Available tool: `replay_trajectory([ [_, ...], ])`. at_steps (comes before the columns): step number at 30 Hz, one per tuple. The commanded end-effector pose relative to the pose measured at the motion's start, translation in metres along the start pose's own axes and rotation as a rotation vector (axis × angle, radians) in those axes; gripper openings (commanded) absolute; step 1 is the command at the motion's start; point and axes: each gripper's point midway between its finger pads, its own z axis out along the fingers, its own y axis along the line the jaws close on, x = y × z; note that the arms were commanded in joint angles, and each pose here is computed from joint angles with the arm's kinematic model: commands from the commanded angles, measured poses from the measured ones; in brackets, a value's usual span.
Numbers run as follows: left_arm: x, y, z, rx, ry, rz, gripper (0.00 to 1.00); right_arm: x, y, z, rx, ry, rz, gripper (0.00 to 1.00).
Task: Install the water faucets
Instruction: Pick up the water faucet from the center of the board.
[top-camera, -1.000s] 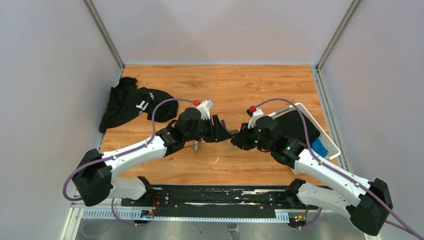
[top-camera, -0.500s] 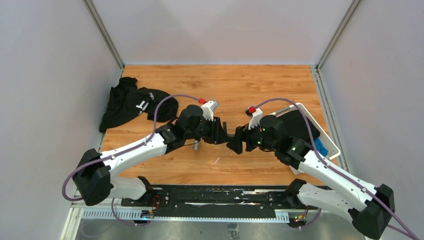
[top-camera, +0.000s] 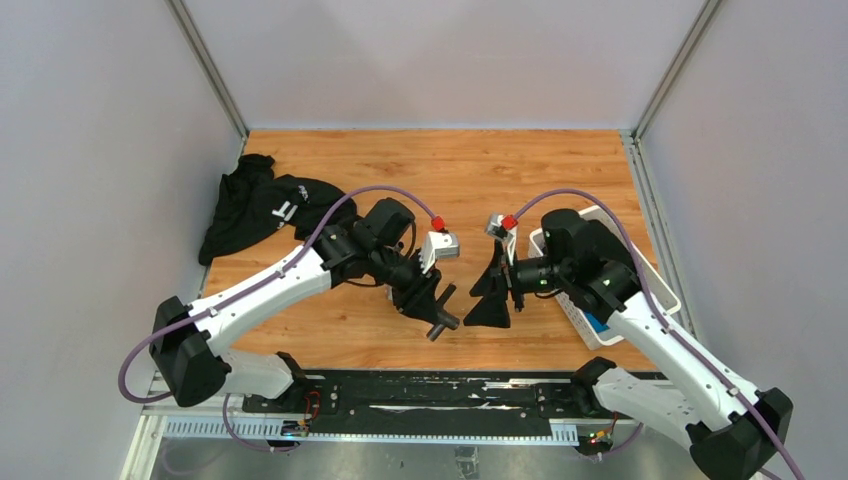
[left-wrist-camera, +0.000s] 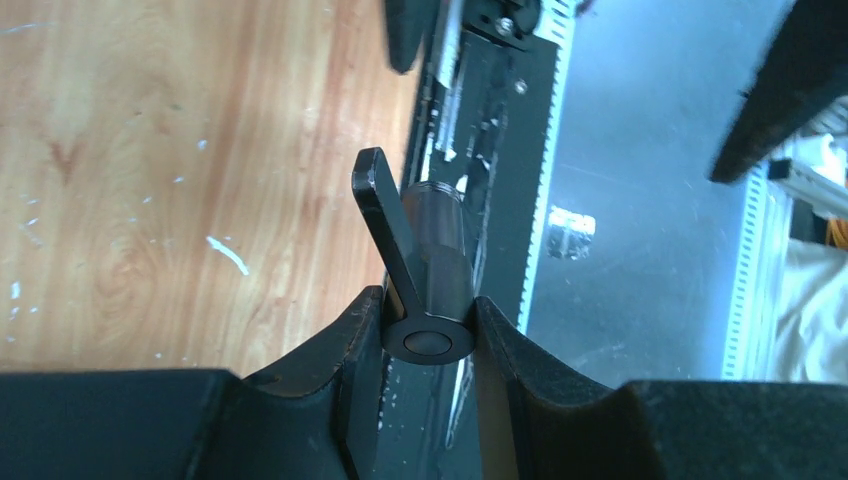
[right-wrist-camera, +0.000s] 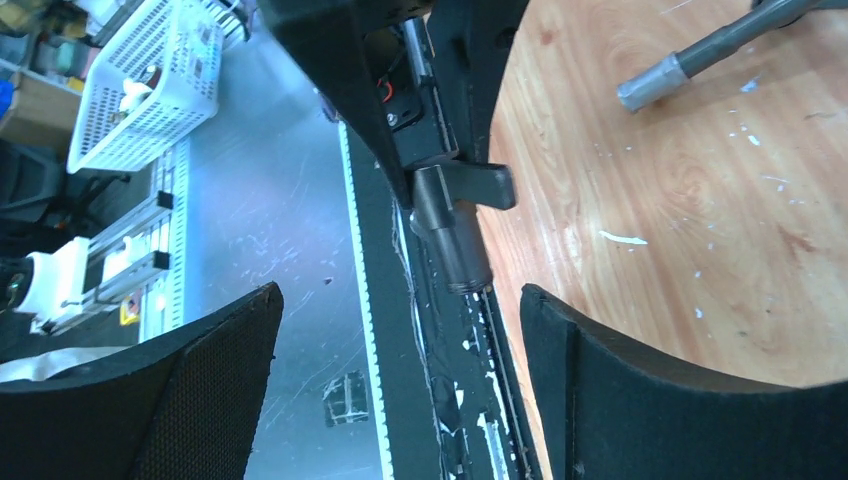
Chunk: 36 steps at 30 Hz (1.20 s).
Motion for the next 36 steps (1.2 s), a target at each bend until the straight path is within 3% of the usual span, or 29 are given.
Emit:
replay_trajectory([
  [1, -0.010, -0.032, -0.012, 0.159, -0.012, 0.103, 0.00, 0.012, 0.016, 0.003, -0.135, 0.042, 0.011, 0.86],
  [8, -0.020, -0.040, -0.017, 0.189, -0.036, 0.122, 0.00, 0.022, 0.013, 0.030, -0.165, -0.024, 0.010, 0.83],
  [11, -0.022, -0.040, -0.017, 0.190, -0.035, 0.121, 0.00, 0.023, 0.021, 0.037, -0.236, -0.056, -0.018, 0.77],
  [25, -0.022, -0.038, -0.008, 0.226, 0.002, 0.078, 0.00, 0.033, 0.031, 0.064, -0.285, 0.049, -0.052, 0.48],
  [28, -0.023, -0.037, -0.009, 0.224, 0.001, 0.081, 0.00, 0.032, 0.031, 0.066, -0.292, 0.053, -0.044, 0.29],
  [31, -0.024, -0.036, -0.009, 0.215, 0.003, 0.080, 0.00, 0.034, 0.030, 0.067, -0.294, 0.061, -0.032, 0.01],
  [36, -0.025, -0.032, -0.008, 0.202, 0.005, 0.063, 0.02, 0.033, 0.021, 0.069, -0.232, 0.034, -0.011, 0.00],
])
